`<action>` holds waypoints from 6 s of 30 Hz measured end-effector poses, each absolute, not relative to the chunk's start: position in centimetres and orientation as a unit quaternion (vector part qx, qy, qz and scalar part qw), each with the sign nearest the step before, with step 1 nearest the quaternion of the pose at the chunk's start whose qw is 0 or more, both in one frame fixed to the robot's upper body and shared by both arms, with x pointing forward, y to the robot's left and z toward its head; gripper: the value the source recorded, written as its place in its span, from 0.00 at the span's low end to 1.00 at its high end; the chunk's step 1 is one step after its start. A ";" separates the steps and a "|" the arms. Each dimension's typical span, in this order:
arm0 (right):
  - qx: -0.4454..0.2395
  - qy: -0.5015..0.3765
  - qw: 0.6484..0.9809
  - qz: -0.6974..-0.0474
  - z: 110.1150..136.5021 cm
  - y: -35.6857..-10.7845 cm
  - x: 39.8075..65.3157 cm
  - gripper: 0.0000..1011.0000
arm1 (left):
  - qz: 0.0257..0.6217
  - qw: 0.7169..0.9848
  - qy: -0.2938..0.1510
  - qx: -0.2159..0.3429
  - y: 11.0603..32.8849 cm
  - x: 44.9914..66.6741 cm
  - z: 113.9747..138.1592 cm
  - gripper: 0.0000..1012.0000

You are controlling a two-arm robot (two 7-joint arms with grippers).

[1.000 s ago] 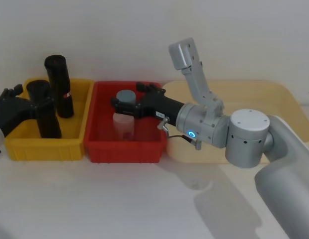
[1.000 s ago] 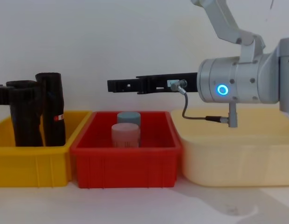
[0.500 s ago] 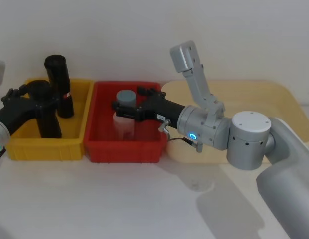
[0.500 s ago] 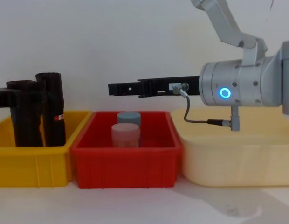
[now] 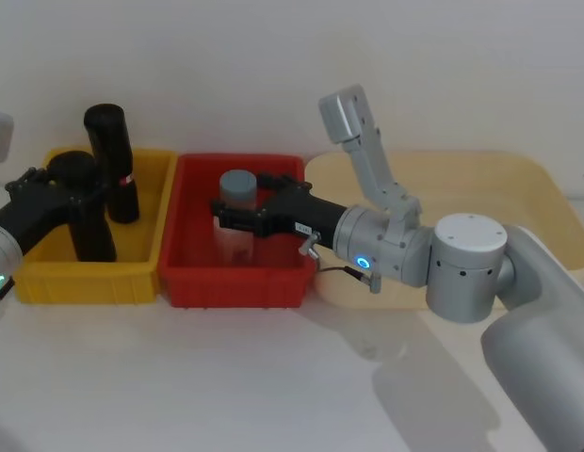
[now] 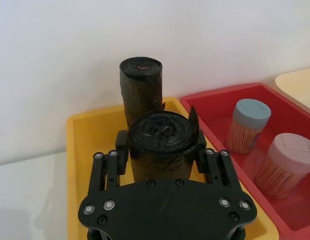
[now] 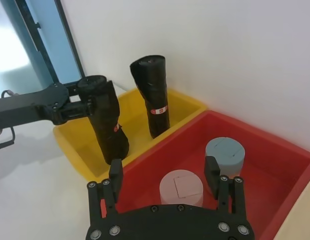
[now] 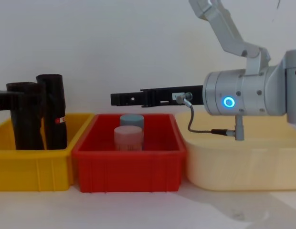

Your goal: Pick up the garbage bag with the one hand and transfer it to the other hand.

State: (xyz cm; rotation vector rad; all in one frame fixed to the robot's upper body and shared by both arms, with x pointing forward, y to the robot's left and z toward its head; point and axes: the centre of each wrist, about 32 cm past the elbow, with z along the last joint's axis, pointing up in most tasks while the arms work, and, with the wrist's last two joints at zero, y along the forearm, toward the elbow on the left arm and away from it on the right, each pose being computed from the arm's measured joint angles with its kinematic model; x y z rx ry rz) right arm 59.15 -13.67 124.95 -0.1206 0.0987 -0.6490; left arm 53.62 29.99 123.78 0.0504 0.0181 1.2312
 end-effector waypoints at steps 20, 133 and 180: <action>-0.079 0.067 0.946 -0.306 123.8 -13.4 61.7 0.99 | 0.577 0.816 0.008 0.024 29.9 53.7 123.7 0.54; -0.082 -0.097 0.924 -0.361 132.0 -17.8 60.5 0.65 | 0.508 0.859 -0.049 -0.050 25.6 54.1 134.4 0.54; -0.135 -0.080 0.800 -0.579 132.3 -31.3 52.3 0.99 | 0.364 0.929 -0.025 -0.059 11.3 61.3 136.0 0.54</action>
